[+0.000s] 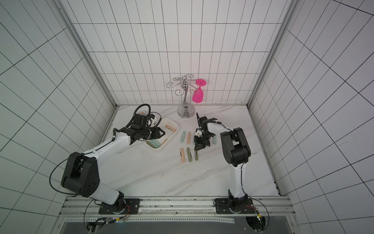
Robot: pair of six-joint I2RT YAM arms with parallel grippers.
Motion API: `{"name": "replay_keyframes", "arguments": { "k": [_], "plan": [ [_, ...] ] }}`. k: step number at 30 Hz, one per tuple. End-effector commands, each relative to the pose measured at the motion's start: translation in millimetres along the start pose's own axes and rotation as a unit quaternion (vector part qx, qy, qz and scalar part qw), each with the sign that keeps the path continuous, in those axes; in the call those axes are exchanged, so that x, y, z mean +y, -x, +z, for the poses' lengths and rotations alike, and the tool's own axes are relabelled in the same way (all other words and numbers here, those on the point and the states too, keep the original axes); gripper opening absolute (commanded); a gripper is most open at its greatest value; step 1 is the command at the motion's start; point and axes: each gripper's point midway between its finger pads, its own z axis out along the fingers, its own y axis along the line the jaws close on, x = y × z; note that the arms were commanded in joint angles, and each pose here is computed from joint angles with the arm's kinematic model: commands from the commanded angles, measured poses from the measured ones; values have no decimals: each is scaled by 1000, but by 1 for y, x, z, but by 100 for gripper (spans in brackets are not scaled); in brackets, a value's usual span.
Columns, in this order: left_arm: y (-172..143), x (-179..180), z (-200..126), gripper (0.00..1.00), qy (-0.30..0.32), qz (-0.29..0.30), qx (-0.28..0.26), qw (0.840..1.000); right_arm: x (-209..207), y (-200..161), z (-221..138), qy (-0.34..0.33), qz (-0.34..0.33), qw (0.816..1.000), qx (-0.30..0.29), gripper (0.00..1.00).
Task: Take the fruit knife out of the storage box
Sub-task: Place the fruit knife at the center of the board.
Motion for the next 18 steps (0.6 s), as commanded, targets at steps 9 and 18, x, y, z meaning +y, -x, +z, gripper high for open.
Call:
{"name": "replay_keyframes", "arguments": {
  "k": [9, 18],
  "plan": [
    [7, -1, 0, 46, -1, 10, -7, 1000, -13, -10, 10, -20, 15, 1000, 15, 21],
    [5, -1, -2, 46, 1, 10, -8, 1000, -13, -10, 4, -28, 17, 999, 6, 29]
  ]
}}
